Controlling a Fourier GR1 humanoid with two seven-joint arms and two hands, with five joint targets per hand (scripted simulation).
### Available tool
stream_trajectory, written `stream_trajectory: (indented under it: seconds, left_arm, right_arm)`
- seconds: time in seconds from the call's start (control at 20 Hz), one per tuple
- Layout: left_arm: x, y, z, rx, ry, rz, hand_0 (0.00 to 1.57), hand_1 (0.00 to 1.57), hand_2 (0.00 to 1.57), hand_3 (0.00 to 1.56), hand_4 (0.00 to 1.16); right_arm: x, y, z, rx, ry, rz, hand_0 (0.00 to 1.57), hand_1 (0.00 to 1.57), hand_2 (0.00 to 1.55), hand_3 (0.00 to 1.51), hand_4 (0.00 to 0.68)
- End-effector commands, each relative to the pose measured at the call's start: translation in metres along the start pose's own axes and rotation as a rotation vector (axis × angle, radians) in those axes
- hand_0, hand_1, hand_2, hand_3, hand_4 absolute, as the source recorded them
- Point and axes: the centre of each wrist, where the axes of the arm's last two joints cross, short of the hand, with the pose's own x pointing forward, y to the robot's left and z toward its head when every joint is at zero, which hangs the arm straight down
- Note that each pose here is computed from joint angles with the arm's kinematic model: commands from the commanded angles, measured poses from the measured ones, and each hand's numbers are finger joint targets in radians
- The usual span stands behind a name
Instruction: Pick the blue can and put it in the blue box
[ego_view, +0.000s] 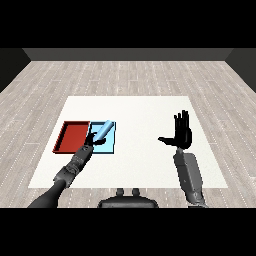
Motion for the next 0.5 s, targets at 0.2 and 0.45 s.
stream_trajectory:
  seconds: [0.2,0.45]
  left_arm:
    - [-0.004,0.004,-0.0009,0.195,-0.072,-0.006,0.00,0.00,0.00,0.00,0.00]
    - [0.011,-0.008,0.0031,0.276,-0.209,0.098,0.00,0.00,0.00,0.00,0.00]
  right_arm:
    - [-0.007,0.026,0.010,0.016,-0.029,-0.064,0.00,0.00,0.00,0.00,0.000]
    - [-0.001,0.004,0.008,0.021,-0.019,-0.040,0.00,0.00,0.00,0.00,0.000]
